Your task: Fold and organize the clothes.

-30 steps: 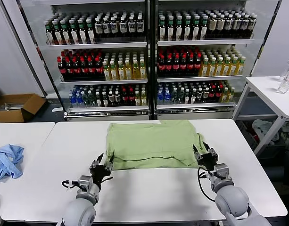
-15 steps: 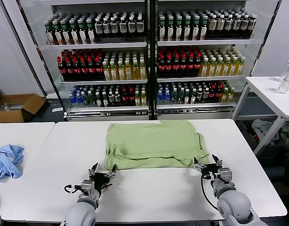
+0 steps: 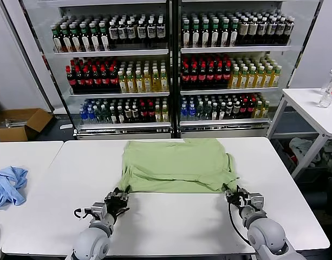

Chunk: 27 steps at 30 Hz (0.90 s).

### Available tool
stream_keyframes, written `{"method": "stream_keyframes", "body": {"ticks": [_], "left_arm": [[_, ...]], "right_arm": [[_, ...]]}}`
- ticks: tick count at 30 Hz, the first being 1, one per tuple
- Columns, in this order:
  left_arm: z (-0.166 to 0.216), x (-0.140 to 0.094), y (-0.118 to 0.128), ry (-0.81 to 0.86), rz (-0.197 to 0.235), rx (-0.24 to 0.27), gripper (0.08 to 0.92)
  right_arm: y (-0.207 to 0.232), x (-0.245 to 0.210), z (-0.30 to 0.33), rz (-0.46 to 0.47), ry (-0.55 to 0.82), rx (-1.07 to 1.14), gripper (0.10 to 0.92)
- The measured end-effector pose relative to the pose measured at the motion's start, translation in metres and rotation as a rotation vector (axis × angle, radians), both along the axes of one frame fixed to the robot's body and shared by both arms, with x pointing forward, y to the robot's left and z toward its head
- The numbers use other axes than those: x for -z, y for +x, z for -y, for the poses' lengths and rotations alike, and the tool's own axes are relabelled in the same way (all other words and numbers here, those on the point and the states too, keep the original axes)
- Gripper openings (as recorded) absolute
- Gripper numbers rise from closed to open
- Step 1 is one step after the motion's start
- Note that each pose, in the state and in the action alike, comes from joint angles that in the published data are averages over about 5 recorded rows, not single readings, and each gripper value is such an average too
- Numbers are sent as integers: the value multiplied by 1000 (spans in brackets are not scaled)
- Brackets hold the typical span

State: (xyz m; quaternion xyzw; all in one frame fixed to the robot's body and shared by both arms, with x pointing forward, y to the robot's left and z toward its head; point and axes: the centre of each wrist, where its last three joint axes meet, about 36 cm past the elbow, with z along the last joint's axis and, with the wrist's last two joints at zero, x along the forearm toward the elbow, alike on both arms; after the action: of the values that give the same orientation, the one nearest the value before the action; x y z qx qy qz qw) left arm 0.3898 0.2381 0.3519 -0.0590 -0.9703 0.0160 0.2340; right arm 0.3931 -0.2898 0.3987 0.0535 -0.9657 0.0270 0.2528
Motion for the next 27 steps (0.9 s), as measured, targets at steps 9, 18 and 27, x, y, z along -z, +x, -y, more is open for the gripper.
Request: {"method": "stream_keyframes", "body": {"ticks": [9,18,27], "left_arm": [[13,-15,-55,-34,10,-32,100],[10,-44,-126,-37,-7,-68,102],[5,-77,-161,7,0,-72,323]], "right_arm": [[-63,-16,0,12,-35,-40,130],[-112,-32,-6,-1,-93,-89,152],[-115,-57,-5,103,-131,-98,394]]}}
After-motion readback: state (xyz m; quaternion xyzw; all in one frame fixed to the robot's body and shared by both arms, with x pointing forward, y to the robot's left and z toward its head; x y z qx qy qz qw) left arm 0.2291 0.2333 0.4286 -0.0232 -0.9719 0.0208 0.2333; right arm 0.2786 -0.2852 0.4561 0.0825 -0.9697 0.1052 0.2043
